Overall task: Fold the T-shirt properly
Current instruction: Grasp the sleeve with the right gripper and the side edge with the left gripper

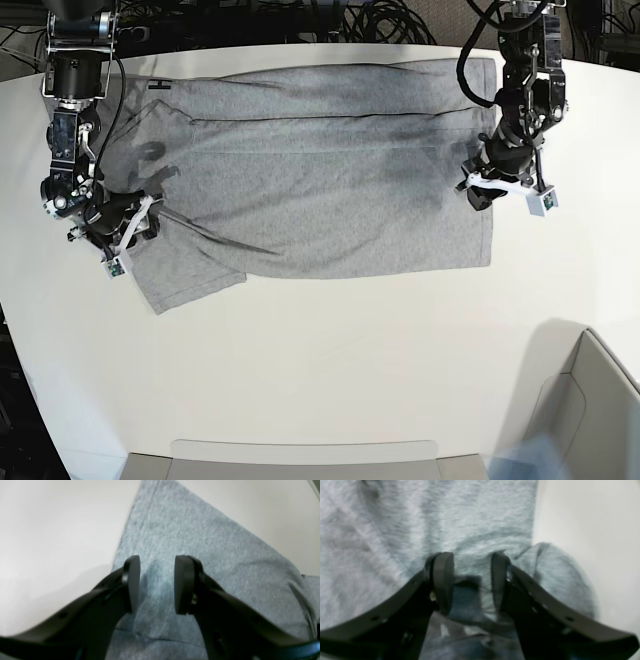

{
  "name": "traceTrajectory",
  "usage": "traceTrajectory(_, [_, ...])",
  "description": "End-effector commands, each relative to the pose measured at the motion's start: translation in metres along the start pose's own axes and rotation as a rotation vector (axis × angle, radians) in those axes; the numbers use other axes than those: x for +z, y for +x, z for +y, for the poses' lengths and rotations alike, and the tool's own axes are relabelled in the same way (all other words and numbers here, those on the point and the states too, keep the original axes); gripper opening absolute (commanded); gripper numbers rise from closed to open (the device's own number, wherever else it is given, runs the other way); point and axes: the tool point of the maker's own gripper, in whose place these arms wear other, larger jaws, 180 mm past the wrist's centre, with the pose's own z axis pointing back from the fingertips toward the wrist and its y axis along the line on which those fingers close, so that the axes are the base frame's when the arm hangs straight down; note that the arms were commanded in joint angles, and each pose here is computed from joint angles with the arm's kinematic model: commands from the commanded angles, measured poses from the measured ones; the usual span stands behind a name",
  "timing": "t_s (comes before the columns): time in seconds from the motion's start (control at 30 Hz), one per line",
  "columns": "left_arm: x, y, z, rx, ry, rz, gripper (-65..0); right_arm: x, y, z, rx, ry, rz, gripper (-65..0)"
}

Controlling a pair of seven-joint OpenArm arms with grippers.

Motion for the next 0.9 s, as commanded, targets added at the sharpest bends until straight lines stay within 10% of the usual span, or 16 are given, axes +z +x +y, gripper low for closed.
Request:
traceTrajectory(0.0, [0.002,0.013,-0.006,-0.014,-0.018,-0.039,-41.4,0.014,0.047,-0.021,0.009,-0.040,-0.124,-39.6])
traceTrajectory(0.37, [0.001,0.008,-0.010,0.005,-0.026,-0.033,-41.4,-0.025,0.094,-0.092,-0.274,-0.051,-0.233,-39.6])
traceTrajectory(0.87, [0.000,0.003,-0.016,0.028,-0.039,-0.029,-41.4,-0.067,0.028,-0.055,-0.308,-0.054,-0.086,-39.6])
